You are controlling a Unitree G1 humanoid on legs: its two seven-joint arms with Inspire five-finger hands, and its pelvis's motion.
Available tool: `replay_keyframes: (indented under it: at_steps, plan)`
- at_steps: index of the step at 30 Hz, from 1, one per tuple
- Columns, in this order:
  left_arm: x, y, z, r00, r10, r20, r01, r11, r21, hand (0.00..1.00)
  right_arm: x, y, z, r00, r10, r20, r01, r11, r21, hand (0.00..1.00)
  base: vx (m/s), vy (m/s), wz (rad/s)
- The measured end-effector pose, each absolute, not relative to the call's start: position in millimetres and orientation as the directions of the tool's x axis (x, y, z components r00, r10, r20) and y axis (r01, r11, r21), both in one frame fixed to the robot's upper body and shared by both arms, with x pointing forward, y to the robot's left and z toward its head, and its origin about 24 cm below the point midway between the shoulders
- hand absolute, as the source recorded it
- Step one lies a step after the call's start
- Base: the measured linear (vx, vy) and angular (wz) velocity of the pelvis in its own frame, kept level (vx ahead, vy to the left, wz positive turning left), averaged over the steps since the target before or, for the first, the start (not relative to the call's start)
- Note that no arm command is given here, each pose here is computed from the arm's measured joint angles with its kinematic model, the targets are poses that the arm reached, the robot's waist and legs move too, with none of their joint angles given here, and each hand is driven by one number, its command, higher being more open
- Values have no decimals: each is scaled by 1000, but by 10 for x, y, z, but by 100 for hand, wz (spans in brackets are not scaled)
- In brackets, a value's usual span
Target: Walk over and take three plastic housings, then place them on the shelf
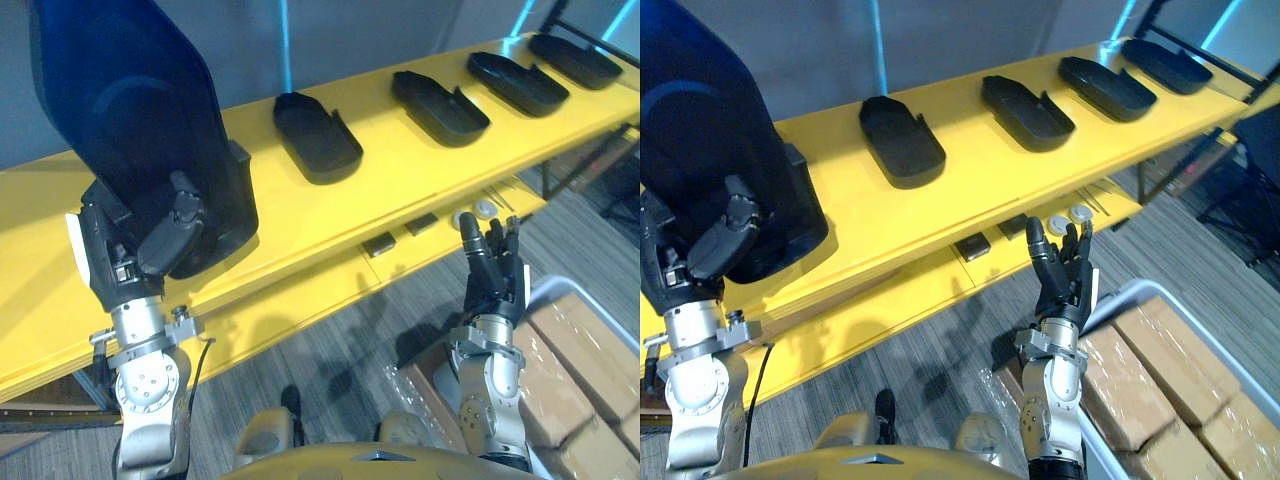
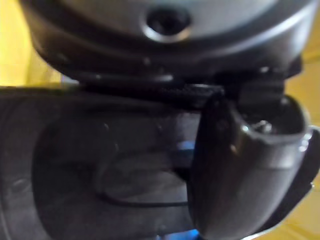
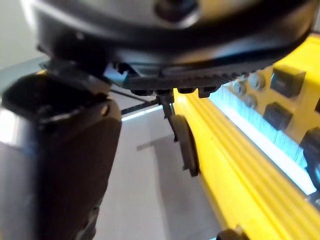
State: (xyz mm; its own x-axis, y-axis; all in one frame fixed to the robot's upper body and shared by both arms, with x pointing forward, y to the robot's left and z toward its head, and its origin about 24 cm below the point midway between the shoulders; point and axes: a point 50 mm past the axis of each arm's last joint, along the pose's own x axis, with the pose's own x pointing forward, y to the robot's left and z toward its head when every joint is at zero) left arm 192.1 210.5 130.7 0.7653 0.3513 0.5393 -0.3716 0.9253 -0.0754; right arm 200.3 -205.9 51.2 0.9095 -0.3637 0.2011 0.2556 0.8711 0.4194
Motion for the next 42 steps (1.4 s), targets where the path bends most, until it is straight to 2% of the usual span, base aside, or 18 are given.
replay_keyframes:
  at_steps: [4, 5, 8, 12, 18, 23, 26, 31, 33, 36, 39, 42]
  plan:
    - [1936, 1970, 1188, 806, 352, 475, -347, 932, -102, 0, 2064, -1964, 845, 891, -238, 386, 79, 920, 384, 100, 214, -142, 83]
    - [1899, 1932, 1128, 822, 347, 451, -347, 934, -87, 0, 2157, -1879, 945, 889, -154, 432, -6, 938, 346, 100, 228, -169, 34]
    - [1889, 1916, 1112, 831, 331, 447, -337, 939, -70, 0, 2258, -1754, 1070, 873, -61, 484, -100, 948, 301, 100, 130, -118, 46]
    - [1869, 1908, 1086, 852, 289, 436, -288, 955, -69, 0, 2278, -1778, 1092, 870, -93, 485, -70, 949, 308, 100, 60, -37, 67]
    - [1850, 1955, 1079, 853, 295, 431, -286, 954, -87, 0, 2231, -1935, 1063, 854, -248, 457, 68, 924, 376, 100, -3, 34, 27]
    - [1755, 1934, 1186, 838, 278, 469, -236, 960, -148, 0, 2059, -1919, 1165, 825, -275, 494, 67, 916, 396, 100, -118, 21, 25]
    - [1755, 1908, 1225, 832, 258, 491, -189, 964, -185, 0, 2043, -1968, 1204, 810, -280, 516, 111, 936, 333, 100, -67, 54, 68]
    - [1754, 1923, 1214, 827, 295, 479, -183, 946, -267, 0, 2077, -2015, 1099, 832, -303, 465, 115, 914, 390, 100, -26, 136, 12]
    - [1758, 1960, 1153, 829, 328, 453, -219, 936, -277, 0, 2114, -1987, 999, 856, -306, 416, 82, 876, 476, 100, -74, 221, -67]
    - [1759, 1985, 1042, 839, 358, 411, -252, 923, -289, 0, 2153, -1899, 930, 881, -253, 399, 28, 871, 491, 100, 13, 356, -63]
    - [1782, 1977, 1010, 848, 349, 400, -255, 929, -269, 0, 2209, -1707, 777, 917, -177, 358, -39, 853, 520, 100, -12, 270, 3]
    - [1807, 2055, 865, 862, 391, 324, -319, 913, -254, 0, 2291, -1485, 733, 934, -129, 333, -82, 830, 552, 100, -47, 170, -7]
